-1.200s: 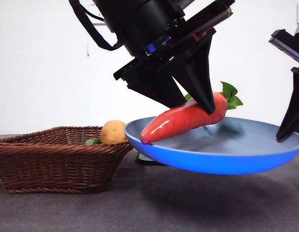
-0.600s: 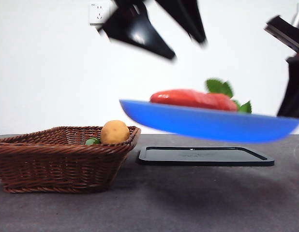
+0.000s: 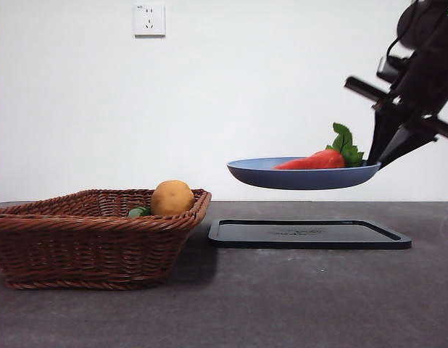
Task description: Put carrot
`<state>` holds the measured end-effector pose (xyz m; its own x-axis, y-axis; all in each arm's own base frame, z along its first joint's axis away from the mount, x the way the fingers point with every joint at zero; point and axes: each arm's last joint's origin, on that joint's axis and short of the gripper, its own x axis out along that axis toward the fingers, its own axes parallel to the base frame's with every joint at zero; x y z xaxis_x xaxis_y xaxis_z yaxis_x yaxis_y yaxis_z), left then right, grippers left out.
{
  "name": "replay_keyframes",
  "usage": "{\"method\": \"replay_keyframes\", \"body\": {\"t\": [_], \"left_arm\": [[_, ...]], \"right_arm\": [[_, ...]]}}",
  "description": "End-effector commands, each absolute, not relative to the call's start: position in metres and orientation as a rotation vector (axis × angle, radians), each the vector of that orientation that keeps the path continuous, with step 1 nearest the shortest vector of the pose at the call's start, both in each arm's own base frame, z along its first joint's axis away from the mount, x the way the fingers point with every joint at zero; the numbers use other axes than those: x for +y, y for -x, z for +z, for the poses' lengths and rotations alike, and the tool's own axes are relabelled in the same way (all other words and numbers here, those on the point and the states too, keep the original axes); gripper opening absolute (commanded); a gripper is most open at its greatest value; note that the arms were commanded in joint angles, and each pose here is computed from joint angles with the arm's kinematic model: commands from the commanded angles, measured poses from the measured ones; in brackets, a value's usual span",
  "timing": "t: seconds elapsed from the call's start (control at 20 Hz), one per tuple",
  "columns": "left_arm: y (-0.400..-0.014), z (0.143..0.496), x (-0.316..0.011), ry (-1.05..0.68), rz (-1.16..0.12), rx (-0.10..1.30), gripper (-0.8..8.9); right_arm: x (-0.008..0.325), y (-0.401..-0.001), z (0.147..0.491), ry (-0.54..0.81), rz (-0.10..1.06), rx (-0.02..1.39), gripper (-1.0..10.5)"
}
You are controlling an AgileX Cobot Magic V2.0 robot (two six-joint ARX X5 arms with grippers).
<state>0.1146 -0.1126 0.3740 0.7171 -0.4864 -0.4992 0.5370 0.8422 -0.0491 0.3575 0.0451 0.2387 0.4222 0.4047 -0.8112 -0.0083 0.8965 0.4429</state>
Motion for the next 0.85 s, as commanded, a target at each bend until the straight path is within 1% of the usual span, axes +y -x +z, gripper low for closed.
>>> {"method": "replay_keyframes", "body": {"t": [0.05, 0.2, 0.35, 0.5, 0.7, 0.85], "left_arm": [[-0.112, 0.379, -0.110, -0.118, -0.538, 0.504, 2.83], [-0.112, 0.376, -0.109, -0.134, -0.523, 0.525, 2.83], [-0.113, 0.377, -0.110, -0.126, -0.525, 0.516, 2.83], [-0.113, 0.377, -0.110, -0.127, -0.524, 0.517, 2.83], [-0.113, 0.377, -0.110, -0.128, -0.524, 0.519, 2.83], [-0.113, 0.377, -0.110, -0.127, -0.524, 0.518, 2.83]], "right_arm": [[0.048, -0.386, 0.229, -0.381, 0.251, 1.112, 0.0], [0.050, -0.406, 0.207, -0.379, 0.230, 1.154, 0.0], [0.050, -0.412, 0.187, -0.387, 0.215, 1.201, 0.0], [0.050, -0.413, 0.178, -0.391, 0.213, 1.223, 0.1], [0.048, -0.414, 0.178, -0.391, 0.205, 1.222, 2.3], [0.044, -0.413, 0.181, -0.400, 0.203, 1.219, 2.4]]}}
